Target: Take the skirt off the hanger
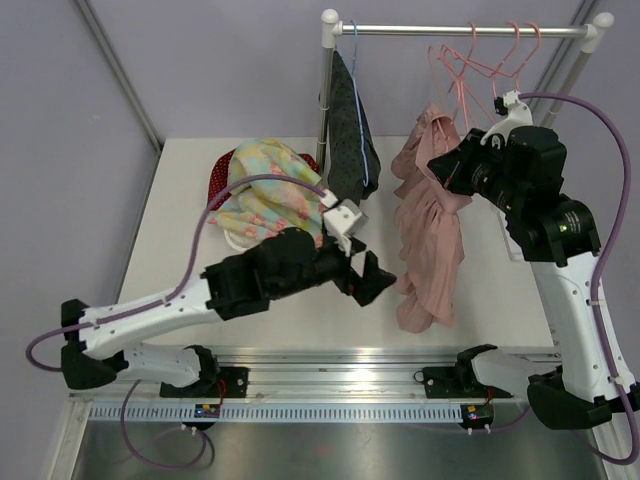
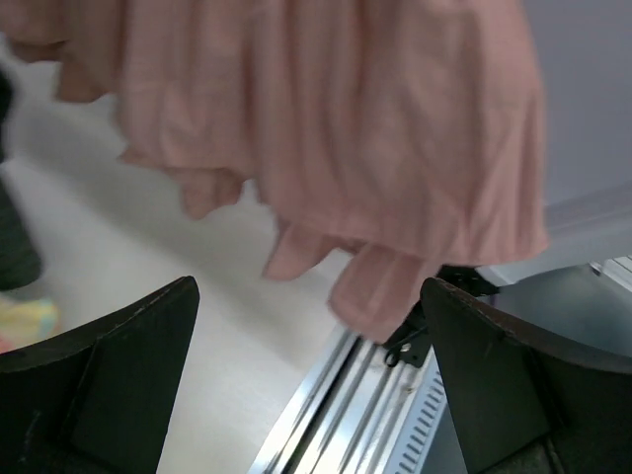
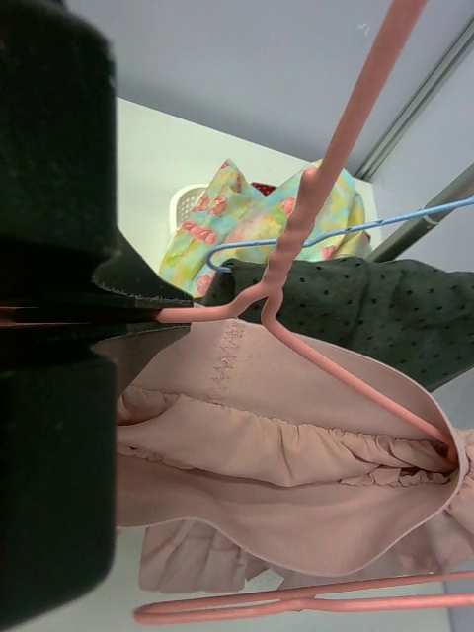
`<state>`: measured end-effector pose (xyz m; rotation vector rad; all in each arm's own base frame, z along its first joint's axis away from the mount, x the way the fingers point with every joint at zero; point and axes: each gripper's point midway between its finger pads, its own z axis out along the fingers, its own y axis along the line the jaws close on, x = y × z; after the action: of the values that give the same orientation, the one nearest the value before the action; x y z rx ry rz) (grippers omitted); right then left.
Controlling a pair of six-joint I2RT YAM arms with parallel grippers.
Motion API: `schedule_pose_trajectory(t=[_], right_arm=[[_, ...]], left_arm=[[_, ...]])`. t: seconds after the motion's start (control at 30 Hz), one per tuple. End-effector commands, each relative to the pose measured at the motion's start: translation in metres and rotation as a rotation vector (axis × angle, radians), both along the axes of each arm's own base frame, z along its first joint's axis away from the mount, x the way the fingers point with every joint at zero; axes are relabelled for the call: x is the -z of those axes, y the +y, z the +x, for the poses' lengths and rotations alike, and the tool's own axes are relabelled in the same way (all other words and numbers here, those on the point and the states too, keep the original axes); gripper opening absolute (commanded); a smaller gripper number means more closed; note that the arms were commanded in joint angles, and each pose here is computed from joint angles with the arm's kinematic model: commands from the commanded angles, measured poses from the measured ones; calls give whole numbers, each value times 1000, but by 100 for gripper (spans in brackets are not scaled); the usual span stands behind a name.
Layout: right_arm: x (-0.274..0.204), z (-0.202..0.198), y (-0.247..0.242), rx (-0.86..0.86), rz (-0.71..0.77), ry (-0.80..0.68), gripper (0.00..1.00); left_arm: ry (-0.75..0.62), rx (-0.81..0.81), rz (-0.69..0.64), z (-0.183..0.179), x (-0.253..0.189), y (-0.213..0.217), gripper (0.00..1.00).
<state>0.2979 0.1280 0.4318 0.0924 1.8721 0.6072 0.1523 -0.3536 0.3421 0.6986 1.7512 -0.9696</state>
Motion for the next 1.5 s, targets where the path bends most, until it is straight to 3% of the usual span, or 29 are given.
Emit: schedule_pose_trajectory(t=[0.0, 0.17, 0.4, 0.47, 0.5, 0.53, 0.57, 0.67, 0.8, 0.83, 0.9, 1.03, 1.13, 1.23, 1.33, 1.47], right_arm=[[-29, -16, 3, -29, 61, -99, 0], [-30, -30, 1, -39, 83, -101, 0], [-41, -50, -3, -46, 96, -120, 0], [-44, -55, -5, -45, 102, -119, 0], [-48, -59, -7, -42, 108, -125, 0], [-52, -62, -7, -44, 116, -133, 0], [-52, -64, -7, -47, 117, -131, 0], [-49, -69, -8, -43, 129, -129, 0], [-43, -69, -10, -36, 121, -123, 0], [-43, -68, -11, -28, 115, -124, 0], [-45, -67, -13, -20, 101, -134, 0], [-55, -62, -17, 0, 73, -158, 0], [-56, -58, -17, 2, 64, -157, 0], [-48, -59, -15, -5, 83, -140, 0], [-41, -63, -15, -3, 106, -131, 0], [-49, -61, -24, 41, 77, -137, 0]], left_arm=[[-88, 22, -150, -14, -51, -47, 99], [-43, 153, -166, -44, -43, -114, 94], [-51, 208, -211, -65, -45, -151, 93], [-62, 200, -212, -65, -47, -155, 80], [-62, 179, -199, -61, -44, -157, 66], [-66, 168, -199, -59, -44, -158, 66], [-72, 155, -198, -56, -44, -157, 45], [-87, 161, -227, -58, -51, -154, 0], [-136, 227, -227, -90, -56, -147, 0], [-147, 265, -218, -115, -57, -145, 0], [-153, 267, -186, -137, -41, -139, 0], [-104, 403, -143, -233, 3, -128, 0], [-62, 438, -84, -272, 40, -128, 0], [-59, 392, -32, -271, 59, -129, 0], [-119, 359, -29, -258, 50, -131, 0], [-200, 499, 12, -278, 44, -141, 0]])
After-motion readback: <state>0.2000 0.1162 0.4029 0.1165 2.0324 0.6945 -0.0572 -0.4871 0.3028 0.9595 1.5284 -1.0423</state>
